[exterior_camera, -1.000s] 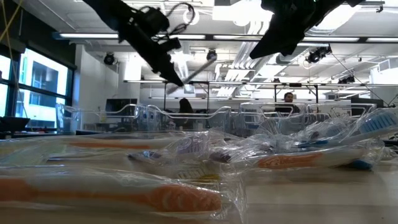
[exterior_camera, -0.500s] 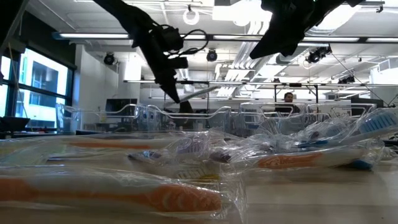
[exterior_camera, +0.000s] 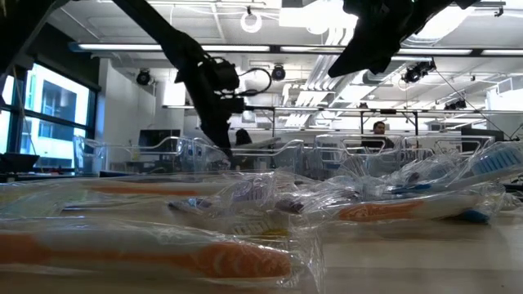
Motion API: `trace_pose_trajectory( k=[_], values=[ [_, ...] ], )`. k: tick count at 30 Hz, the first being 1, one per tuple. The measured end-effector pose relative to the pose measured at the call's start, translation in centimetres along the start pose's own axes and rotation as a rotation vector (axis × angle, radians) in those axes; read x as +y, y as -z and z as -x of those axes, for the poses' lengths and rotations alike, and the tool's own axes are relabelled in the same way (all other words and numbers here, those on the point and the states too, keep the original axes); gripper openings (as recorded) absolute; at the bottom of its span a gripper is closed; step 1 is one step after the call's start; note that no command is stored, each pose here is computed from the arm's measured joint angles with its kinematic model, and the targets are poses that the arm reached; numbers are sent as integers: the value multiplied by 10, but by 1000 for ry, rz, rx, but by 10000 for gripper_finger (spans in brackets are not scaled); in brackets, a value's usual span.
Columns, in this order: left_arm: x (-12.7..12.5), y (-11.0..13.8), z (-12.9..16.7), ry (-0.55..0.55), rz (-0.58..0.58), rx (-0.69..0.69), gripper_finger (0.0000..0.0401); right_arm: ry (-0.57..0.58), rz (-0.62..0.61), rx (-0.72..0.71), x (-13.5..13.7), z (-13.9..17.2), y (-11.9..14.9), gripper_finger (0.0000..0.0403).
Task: Pick & Place Toothbrushes
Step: Put the green toothbrush into the middle left transparent bin, then put the violet toothbrush into the left transparent bin
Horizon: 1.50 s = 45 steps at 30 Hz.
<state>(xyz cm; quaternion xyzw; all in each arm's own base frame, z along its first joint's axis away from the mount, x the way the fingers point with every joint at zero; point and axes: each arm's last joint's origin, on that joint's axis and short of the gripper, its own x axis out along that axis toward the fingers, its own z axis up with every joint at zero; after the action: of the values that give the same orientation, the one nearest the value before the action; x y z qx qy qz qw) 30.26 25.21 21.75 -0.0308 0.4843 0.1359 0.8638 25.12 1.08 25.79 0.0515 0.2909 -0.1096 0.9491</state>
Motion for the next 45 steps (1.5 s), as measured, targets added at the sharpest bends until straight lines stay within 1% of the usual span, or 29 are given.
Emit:
trace_pose_trajectory(
  k=[9,12,16,27,30,38,39,42,45],
  values=[
    [1,4,-17,15,5,22,5,0,1,0,0,0,0,4],
    [2,3,-17,-10,4,27,10,0,1,0,0,0,0,4],
    [3,1,-17,-23,-1,2,33,0,1,0,0,0,0,4],
    [3,1,-17,-22,0,7,111,0,1,0,0,0,0,4],
    [3,1,-17,-22,0,7,118,0,1,0,0,0,0,4],
    [3,2,-15,-21,1,12,120,0,0,0,0,0,0,4],
    [2,2,-15,-15,-8,12,120,0,-1,0,0,0,0,4],
    [-3,-1,-16,-8,-108,8,120,0,-11,0,0,0,0,4],
    [-7,-6,-8,-21,-166,-17,120,0,-30,0,0,0,0,4]
  ],
)
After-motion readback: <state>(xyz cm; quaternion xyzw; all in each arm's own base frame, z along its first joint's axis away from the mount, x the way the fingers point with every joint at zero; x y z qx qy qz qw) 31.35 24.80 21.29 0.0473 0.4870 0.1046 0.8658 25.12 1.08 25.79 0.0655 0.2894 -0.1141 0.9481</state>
